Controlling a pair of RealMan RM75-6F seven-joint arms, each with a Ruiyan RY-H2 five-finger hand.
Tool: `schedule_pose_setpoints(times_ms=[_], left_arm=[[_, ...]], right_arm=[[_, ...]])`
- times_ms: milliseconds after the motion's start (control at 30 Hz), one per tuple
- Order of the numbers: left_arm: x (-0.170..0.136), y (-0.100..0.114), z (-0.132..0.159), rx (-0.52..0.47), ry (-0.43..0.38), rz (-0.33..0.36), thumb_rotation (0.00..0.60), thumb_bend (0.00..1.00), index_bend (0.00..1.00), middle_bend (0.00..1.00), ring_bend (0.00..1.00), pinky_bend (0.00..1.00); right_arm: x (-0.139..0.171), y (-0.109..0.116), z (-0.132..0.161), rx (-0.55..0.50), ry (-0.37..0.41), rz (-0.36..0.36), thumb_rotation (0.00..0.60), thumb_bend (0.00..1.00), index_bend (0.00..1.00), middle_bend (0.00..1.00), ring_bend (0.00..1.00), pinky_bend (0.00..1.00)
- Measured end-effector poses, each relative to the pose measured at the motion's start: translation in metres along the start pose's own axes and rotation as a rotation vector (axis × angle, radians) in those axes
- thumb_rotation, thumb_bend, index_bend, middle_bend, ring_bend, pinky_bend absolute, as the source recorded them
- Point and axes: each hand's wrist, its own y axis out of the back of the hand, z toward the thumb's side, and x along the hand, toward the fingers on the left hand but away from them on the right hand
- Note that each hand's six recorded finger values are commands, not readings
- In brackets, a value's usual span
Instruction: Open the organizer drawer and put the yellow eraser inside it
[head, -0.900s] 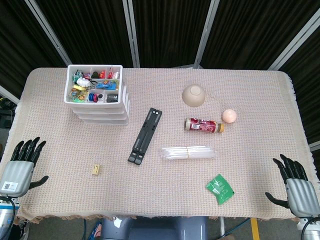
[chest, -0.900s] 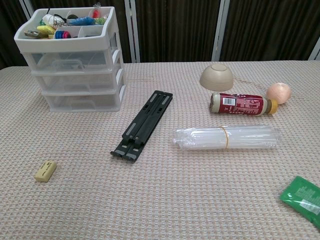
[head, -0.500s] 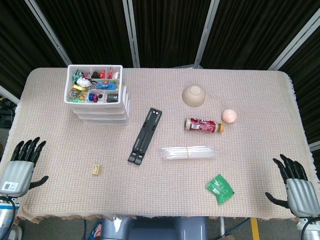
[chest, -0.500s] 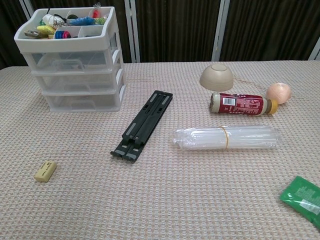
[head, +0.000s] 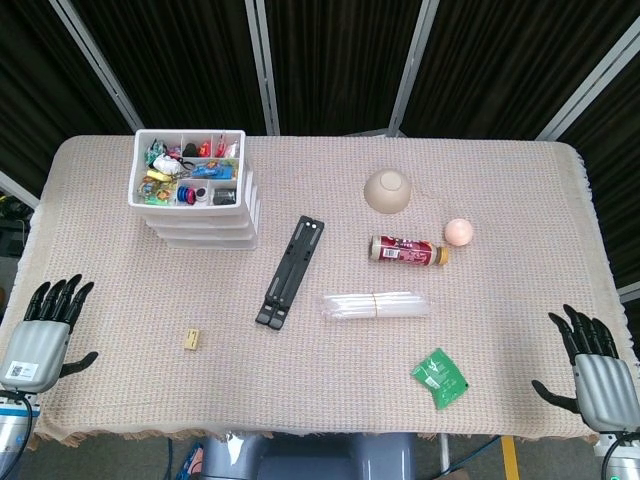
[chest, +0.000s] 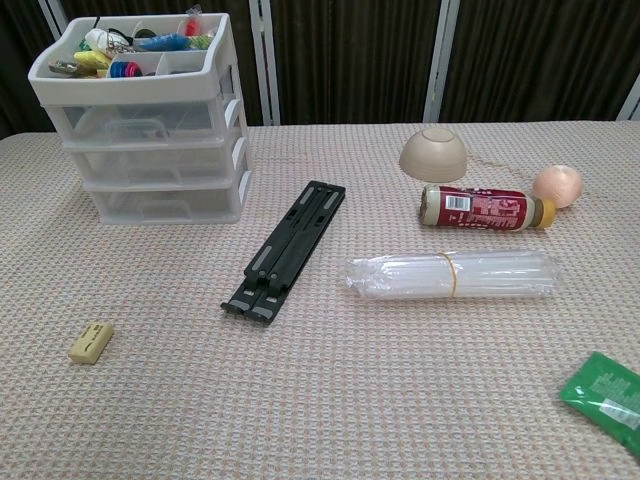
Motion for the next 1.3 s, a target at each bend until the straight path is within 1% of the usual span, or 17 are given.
schedule_pose_setpoints(times_ms=[100, 133, 167, 233, 267, 300, 367, 400, 500, 567, 667, 800, 867, 967, 1067, 1167, 1300], left_arm=[[0.0, 0.0, 0.001, 0.001, -0.003, 0.002, 0.6, 0.17, 0.03, 0.0, 0.0, 0.0], [0.0, 0.0, 0.002, 0.0, -0.004, 0.002, 0.6, 0.2, 0.03, 0.0, 0.0, 0.02], [0.0, 0.0, 0.002, -0.005, -0.004, 0.001, 0.6, 0.26, 0.02, 0.02, 0.03, 0.07], [0.001, 0.0, 0.003, -0.019, -0.002, 0.003, 0.6, 0.38, 0.02, 0.2, 0.22, 0.26], [0.002, 0.001, 0.004, -0.035, 0.0, 0.006, 0.6, 0.44, 0.02, 0.38, 0.39, 0.38], [0.003, 0.002, 0.005, -0.05, 0.0, 0.01, 0.6, 0.48, 0.03, 0.54, 0.54, 0.48], [0.007, 0.005, 0.008, -0.092, 0.003, 0.021, 0.6, 0.51, 0.03, 0.71, 0.68, 0.57], [0.009, 0.005, 0.01, -0.116, 0.005, 0.019, 0.6, 0.53, 0.03, 0.77, 0.73, 0.6], [0.017, 0.001, 0.014, -0.213, 0.029, -0.015, 0.6, 0.57, 0.02, 0.87, 0.81, 0.66], [0.023, -0.004, 0.017, -0.293, 0.055, -0.055, 0.6, 0.58, 0.01, 0.9, 0.84, 0.7], [0.034, -0.013, 0.022, -0.417, 0.101, -0.124, 0.6, 0.65, 0.0, 0.93, 0.87, 0.73], [0.048, -0.026, 0.031, -0.584, 0.17, -0.22, 0.6, 0.78, 0.0, 0.94, 0.89, 0.74], [0.057, -0.032, 0.036, -0.674, 0.211, -0.263, 0.6, 0.81, 0.0, 0.95, 0.89, 0.75], [0.073, -0.037, 0.047, -0.787, 0.258, -0.312, 0.6, 0.84, 0.0, 0.95, 0.89, 0.75], [0.091, -0.04, 0.062, -0.873, 0.286, -0.351, 0.6, 0.85, 0.0, 0.95, 0.89, 0.75], [0.108, -0.043, 0.078, -0.936, 0.3, -0.388, 0.6, 0.85, 0.0, 0.95, 0.89, 0.75], [0.128, -0.049, 0.1, -0.987, 0.304, -0.437, 0.6, 0.85, 0.0, 0.95, 0.89, 0.75]], right_arm=[[0.0, 0.001, -0.002, -0.005, -0.006, -0.003, 0.6, 0.06, 0.1, 0.0, 0.0, 0.0], [0.0, 0.002, -0.002, -0.005, -0.005, -0.004, 0.6, 0.06, 0.1, 0.0, 0.0, 0.0], [0.0, 0.002, -0.001, -0.006, -0.003, -0.004, 0.6, 0.06, 0.1, 0.0, 0.0, 0.0], [0.001, 0.001, 0.0, -0.005, 0.002, -0.002, 0.6, 0.06, 0.1, 0.0, 0.0, 0.0], [0.001, 0.001, 0.0, -0.004, 0.003, -0.001, 0.6, 0.06, 0.1, 0.0, 0.0, 0.0], [0.001, 0.001, 0.0, -0.003, 0.004, -0.002, 0.6, 0.06, 0.1, 0.0, 0.0, 0.0], [0.002, 0.001, 0.0, -0.003, 0.004, -0.001, 0.6, 0.06, 0.1, 0.0, 0.0, 0.0], [0.002, 0.001, 0.0, -0.004, 0.004, 0.001, 0.6, 0.06, 0.1, 0.0, 0.0, 0.0], [0.002, 0.001, 0.0, -0.006, 0.004, 0.006, 0.6, 0.06, 0.1, 0.0, 0.0, 0.0], [0.003, 0.0, 0.0, -0.007, 0.004, 0.008, 0.6, 0.06, 0.1, 0.0, 0.0, 0.0], [0.003, 0.0, 0.0, -0.009, 0.003, 0.01, 0.6, 0.06, 0.1, 0.0, 0.0, 0.0], [0.003, 0.0, 0.0, -0.012, 0.002, 0.014, 0.6, 0.06, 0.1, 0.0, 0.0, 0.0], [0.003, -0.001, 0.0, -0.014, 0.002, 0.018, 0.6, 0.06, 0.1, 0.0, 0.0, 0.0], [0.002, -0.001, 0.0, -0.019, 0.0, 0.021, 0.6, 0.06, 0.11, 0.0, 0.0, 0.0], [0.002, -0.001, -0.001, -0.024, -0.002, 0.025, 0.6, 0.06, 0.11, 0.0, 0.0, 0.0], [0.001, -0.001, -0.001, -0.028, -0.002, 0.028, 0.6, 0.06, 0.11, 0.0, 0.0, 0.0], [0.001, -0.002, -0.002, -0.033, -0.004, 0.03, 0.6, 0.06, 0.11, 0.0, 0.0, 0.0]])
